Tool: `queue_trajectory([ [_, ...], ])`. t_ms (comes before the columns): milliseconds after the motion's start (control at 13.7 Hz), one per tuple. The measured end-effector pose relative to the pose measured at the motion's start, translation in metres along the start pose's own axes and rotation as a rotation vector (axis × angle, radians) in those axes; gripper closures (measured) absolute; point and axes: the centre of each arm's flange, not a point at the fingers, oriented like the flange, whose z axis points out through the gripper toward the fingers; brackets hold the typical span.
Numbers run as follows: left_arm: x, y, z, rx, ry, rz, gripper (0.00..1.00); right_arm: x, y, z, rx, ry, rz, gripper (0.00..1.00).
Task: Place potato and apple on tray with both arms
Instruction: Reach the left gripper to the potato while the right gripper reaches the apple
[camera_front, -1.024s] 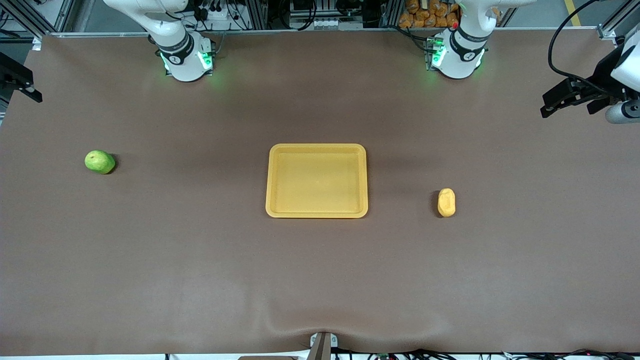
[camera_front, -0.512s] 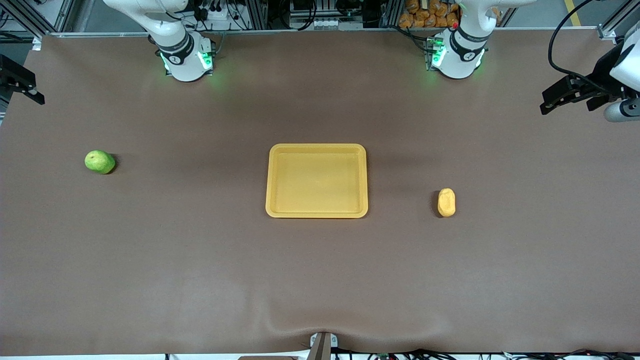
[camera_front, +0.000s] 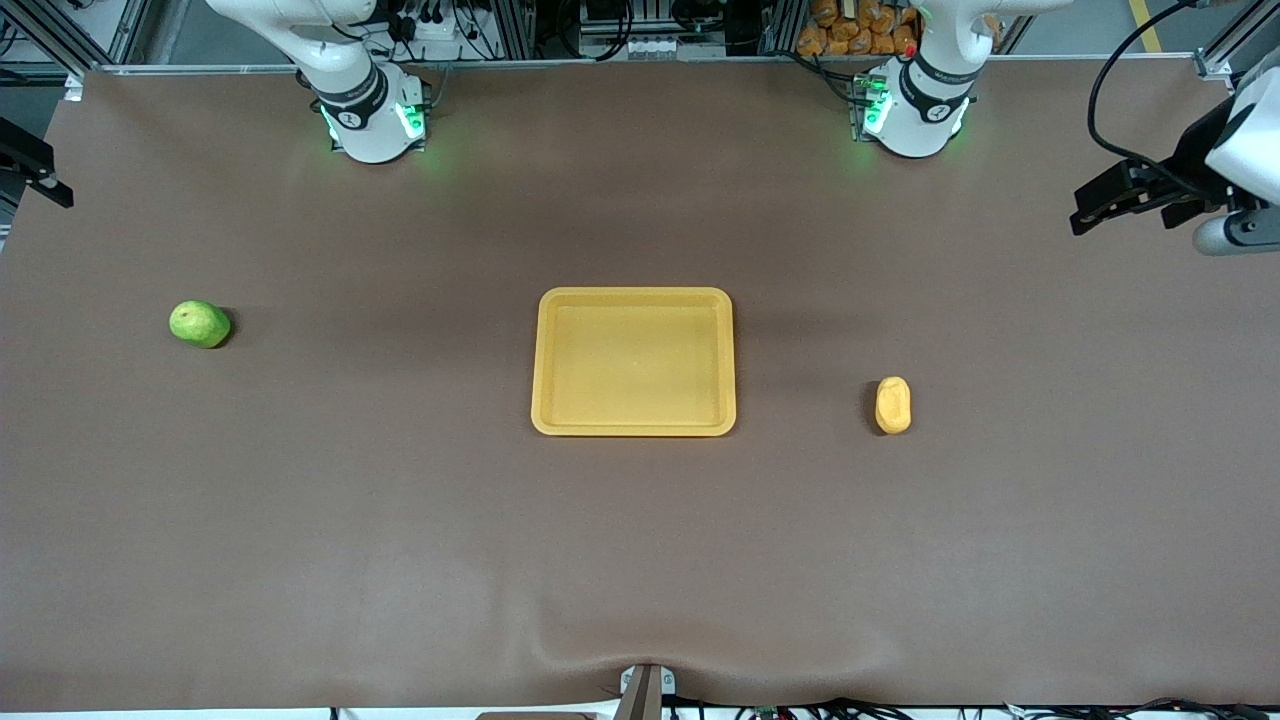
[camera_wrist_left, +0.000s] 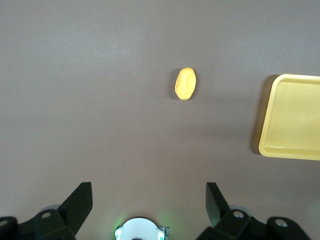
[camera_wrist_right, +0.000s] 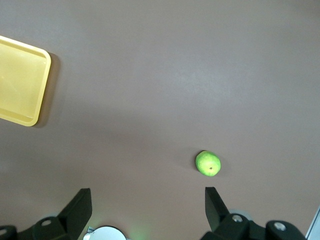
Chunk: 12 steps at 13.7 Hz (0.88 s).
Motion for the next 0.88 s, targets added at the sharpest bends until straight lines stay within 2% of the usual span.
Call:
queue_trajectory([
  [220,0.016,0.006,0.028,0.0,-0.015,0.008,0.0,0.006,0.015,0.018,0.014,-0.034,0.022,0.0],
  [585,0.046,0.015,0.108,-0.003,-0.025,0.017,0.0,0.039,0.038,0.088,0.05,-0.155,0.039,0.0],
  [878,0.051,0.032,0.178,-0.008,-0.022,0.041,0.0,0.043,0.068,0.125,0.034,-0.236,0.078,0.0],
])
